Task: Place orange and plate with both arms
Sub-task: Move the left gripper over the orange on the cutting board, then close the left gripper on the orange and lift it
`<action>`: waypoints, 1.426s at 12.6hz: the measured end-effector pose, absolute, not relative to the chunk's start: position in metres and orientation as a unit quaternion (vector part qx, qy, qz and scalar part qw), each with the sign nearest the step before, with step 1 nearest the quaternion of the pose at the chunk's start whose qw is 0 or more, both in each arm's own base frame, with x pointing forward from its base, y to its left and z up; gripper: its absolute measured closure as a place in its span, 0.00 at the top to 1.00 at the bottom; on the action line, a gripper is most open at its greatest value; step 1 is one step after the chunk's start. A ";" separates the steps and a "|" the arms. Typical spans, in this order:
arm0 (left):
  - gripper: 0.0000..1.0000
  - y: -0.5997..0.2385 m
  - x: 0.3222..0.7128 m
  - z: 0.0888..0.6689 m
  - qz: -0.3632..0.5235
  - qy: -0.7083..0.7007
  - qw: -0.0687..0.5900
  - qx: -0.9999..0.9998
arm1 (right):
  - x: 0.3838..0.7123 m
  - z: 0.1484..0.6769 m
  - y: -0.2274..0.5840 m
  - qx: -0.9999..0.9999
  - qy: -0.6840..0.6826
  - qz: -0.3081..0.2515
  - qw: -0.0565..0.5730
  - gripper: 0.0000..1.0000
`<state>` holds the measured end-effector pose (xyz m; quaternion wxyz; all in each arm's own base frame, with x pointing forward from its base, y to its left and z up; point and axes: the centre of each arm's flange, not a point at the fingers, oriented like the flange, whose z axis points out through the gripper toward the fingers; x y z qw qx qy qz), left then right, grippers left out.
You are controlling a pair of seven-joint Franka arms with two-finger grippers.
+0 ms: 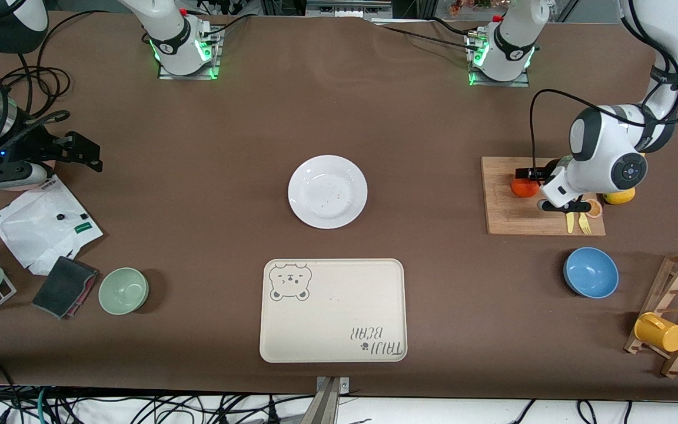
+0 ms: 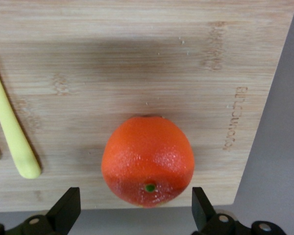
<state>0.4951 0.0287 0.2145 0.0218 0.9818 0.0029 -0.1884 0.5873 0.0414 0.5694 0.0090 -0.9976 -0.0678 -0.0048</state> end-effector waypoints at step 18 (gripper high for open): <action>0.83 0.028 0.498 0.192 -0.154 0.025 0.031 0.987 | 0.587 0.565 0.042 -0.998 -0.068 0.000 0.009 1.00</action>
